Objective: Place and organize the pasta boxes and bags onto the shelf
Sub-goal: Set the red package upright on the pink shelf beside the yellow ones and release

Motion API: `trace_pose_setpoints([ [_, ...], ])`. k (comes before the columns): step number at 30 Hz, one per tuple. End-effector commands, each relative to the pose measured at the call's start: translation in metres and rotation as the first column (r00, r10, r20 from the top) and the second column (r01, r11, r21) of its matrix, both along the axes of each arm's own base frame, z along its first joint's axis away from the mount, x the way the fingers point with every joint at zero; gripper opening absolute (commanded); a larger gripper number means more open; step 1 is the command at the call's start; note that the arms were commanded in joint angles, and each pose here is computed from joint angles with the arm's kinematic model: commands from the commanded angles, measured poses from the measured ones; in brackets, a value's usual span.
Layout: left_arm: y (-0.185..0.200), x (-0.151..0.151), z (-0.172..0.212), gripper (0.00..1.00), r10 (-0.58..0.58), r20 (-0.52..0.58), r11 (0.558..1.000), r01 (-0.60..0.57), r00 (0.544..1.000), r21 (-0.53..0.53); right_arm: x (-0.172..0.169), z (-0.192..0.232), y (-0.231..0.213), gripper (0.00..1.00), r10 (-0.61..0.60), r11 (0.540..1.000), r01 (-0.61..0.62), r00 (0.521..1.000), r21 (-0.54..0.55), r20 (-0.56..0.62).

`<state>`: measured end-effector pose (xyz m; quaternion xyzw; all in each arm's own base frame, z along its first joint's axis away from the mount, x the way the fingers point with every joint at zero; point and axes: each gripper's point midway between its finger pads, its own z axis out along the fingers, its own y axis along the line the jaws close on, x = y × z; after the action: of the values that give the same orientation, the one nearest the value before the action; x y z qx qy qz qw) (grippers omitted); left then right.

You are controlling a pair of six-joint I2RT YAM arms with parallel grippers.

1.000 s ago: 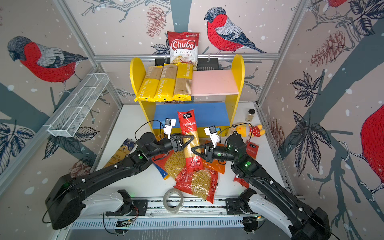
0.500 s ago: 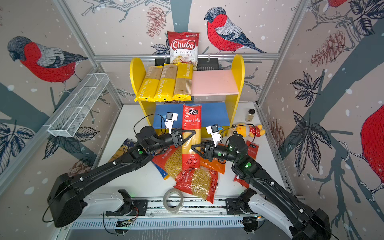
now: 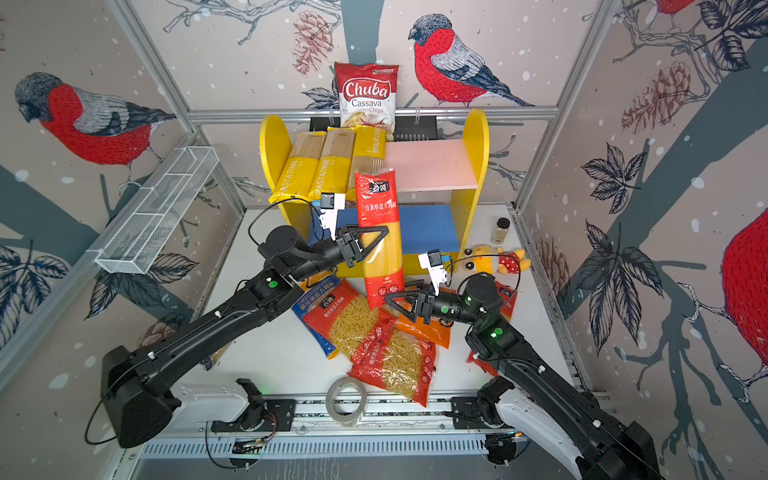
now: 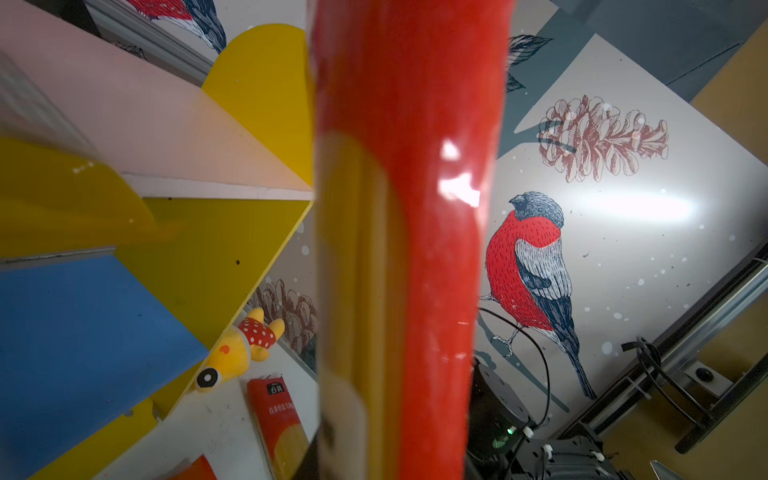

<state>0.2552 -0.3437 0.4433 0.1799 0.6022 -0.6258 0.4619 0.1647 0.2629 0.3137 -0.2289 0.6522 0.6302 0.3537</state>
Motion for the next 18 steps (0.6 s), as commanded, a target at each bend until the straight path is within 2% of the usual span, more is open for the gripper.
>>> trace_pose_setpoints([
  [1,0.007,-0.006,0.046,0.13,0.001,0.116,0.991,0.015,0.993,-0.131,0.0,0.034,-0.003,0.66,-0.012,0.994,0.006,0.998,0.107,0.063],
  [10,0.001,0.002,0.043,0.17,-0.006,0.09,0.989,0.019,0.996,-0.145,0.01,0.056,-0.01,0.34,-0.042,0.979,0.027,0.997,0.202,0.07],
  [13,0.001,0.005,0.042,0.26,-0.001,0.086,0.989,0.013,0.996,-0.144,0.012,0.063,-0.012,0.25,-0.045,0.974,0.027,0.996,0.227,0.076],
  [18,0.0,0.01,0.046,0.44,0.006,0.088,0.992,0.005,0.996,-0.126,0.019,0.083,-0.013,0.22,-0.072,0.968,0.041,0.991,0.247,0.114],
])
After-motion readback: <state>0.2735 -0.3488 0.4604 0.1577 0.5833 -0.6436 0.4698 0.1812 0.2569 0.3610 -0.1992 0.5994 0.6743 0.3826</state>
